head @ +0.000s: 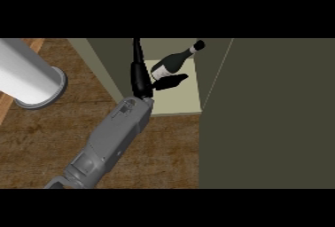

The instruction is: Pick up the wine, place it into the cabinet and close the cabinet

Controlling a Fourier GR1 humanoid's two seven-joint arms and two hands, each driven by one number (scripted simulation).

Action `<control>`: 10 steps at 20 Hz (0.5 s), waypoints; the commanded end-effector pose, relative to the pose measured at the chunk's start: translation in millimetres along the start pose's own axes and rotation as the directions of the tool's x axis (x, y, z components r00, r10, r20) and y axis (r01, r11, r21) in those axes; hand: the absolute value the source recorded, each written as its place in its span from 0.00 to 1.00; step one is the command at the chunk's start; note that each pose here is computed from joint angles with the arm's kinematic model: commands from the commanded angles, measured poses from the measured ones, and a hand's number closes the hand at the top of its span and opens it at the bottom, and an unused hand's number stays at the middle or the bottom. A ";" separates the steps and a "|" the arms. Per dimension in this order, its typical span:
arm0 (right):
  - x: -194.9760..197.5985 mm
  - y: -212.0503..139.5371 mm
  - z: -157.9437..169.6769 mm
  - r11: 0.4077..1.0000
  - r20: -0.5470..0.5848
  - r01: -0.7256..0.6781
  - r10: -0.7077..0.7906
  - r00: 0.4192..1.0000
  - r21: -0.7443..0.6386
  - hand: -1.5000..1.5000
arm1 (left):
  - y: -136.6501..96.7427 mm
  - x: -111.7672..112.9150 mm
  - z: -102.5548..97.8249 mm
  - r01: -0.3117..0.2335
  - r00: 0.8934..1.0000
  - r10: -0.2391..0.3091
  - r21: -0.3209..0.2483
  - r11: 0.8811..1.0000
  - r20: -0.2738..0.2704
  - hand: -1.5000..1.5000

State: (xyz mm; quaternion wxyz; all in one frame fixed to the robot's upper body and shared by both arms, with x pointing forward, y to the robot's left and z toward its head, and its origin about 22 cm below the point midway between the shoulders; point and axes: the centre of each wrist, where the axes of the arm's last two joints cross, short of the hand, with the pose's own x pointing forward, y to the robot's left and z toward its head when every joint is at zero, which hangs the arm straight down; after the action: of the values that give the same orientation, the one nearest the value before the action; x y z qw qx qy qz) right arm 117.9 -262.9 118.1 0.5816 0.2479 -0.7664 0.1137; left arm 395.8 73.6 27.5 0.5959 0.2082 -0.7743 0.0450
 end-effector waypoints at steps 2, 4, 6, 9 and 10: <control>34.3 24.1 1.7 0.997 0.048 -0.074 0.075 0.996 -0.015 0.00 | 2.0 3.1 12.3 -0.099 0.995 0.099 -0.053 0.994 0.009 0.00; 40.9 34.5 6.7 0.999 0.040 -0.042 0.042 0.998 -0.009 0.00 | 2.6 -5.0 36.2 -0.091 0.996 0.092 -0.085 0.992 0.003 0.00; 33.7 25.8 0.2 0.997 0.034 -0.073 0.073 0.997 -0.020 0.00 | 3.0 -1.6 34.0 -0.105 0.993 0.109 -0.106 0.989 0.036 0.00; 23.6 23.3 -8.7 0.997 0.050 -0.073 0.074 0.996 -0.031 0.00 | 1.5 14.7 51.1 -0.170 0.984 0.175 -0.168 0.971 0.017 0.00; 38.2 23.7 0.2 0.997 0.036 -0.077 0.078 0.996 -0.028 0.00 | 2.9 10.4 48.3 -0.176 0.983 0.182 -0.144 0.974 0.027 0.00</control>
State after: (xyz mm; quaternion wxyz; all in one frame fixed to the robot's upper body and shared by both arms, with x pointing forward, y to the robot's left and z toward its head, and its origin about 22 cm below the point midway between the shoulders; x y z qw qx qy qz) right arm 121.7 -253.4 120.3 0.5824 0.2484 -0.7679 0.0969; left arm 361.6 61.5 22.9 0.5899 0.1248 -0.7969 0.0373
